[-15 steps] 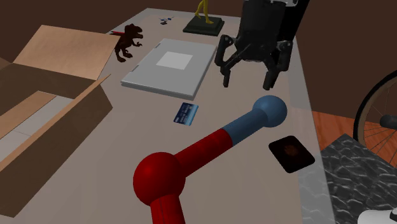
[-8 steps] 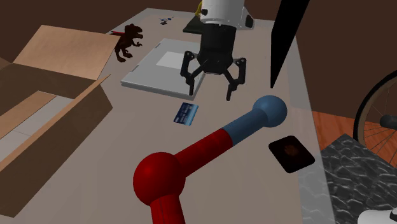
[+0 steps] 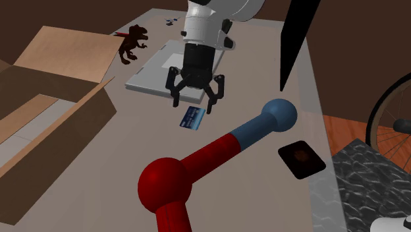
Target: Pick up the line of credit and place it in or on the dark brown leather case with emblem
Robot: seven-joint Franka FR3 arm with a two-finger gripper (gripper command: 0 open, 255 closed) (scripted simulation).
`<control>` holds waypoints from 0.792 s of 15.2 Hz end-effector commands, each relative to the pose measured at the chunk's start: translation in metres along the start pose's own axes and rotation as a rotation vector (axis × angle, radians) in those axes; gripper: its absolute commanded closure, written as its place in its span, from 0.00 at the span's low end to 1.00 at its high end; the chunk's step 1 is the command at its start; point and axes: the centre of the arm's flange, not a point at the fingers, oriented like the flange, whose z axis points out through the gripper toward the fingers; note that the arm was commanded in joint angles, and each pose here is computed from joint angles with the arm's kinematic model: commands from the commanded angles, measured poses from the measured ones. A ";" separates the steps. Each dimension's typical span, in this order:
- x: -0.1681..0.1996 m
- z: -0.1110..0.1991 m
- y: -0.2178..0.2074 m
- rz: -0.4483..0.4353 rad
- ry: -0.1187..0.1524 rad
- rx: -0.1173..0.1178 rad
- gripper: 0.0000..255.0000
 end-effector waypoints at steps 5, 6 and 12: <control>0.001 0.035 -0.003 0.003 -0.002 0.001 0.00; 0.001 0.035 -0.003 0.003 -0.002 0.001 0.00; 0.001 0.035 -0.003 0.003 -0.002 0.001 0.00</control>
